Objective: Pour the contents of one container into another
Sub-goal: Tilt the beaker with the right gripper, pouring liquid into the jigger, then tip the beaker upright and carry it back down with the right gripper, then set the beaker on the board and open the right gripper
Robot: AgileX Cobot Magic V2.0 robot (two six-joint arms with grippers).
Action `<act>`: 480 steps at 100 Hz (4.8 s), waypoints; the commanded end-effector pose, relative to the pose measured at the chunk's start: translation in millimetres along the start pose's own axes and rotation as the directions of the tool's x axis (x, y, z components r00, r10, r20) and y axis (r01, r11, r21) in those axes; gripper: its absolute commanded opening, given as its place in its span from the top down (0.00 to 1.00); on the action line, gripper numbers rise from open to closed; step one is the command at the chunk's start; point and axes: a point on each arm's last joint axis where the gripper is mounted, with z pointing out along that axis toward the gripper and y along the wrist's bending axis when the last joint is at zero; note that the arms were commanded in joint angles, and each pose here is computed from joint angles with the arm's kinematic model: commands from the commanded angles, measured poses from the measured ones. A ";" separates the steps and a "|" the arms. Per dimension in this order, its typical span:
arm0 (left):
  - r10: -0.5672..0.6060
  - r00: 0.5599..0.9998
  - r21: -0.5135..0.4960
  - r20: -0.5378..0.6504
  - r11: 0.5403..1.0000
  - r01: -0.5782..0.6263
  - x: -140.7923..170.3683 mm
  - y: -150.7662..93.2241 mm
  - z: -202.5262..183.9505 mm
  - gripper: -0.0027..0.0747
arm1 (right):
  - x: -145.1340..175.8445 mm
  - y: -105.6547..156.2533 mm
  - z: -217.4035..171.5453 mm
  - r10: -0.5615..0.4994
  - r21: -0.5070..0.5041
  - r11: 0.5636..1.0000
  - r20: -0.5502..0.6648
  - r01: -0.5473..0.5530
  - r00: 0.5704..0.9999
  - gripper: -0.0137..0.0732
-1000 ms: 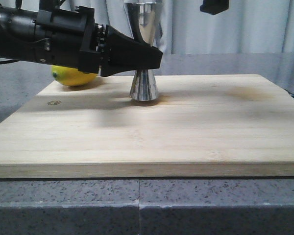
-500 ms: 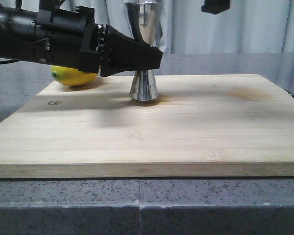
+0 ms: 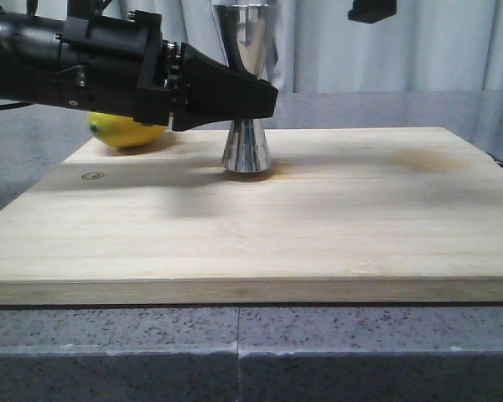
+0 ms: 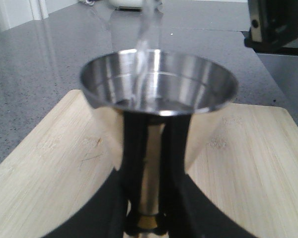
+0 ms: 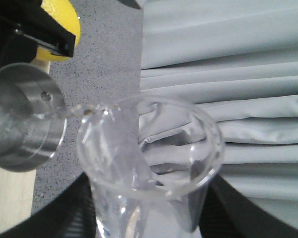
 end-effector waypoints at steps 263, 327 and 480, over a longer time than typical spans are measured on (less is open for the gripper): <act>0.033 0.987 0.027 0.158 0.999 -0.038 -34.5 -5.3 -2.0 0.96 | 76.4 130.1 -83.4 0.943 0.271 0.162 0.240 -0.949 0.230 0.52; 0.033 0.987 0.027 0.158 0.999 -0.038 -34.5 -5.3 -2.0 0.96 | 88.1 158.2 -52.5 0.965 0.289 0.150 0.165 -0.945 0.204 0.52; 0.033 0.987 0.027 0.158 0.999 -0.038 -34.5 -5.3 -2.0 0.96 | 87.8 151.1 -49.2 0.960 0.289 0.147 0.190 -0.946 0.207 0.14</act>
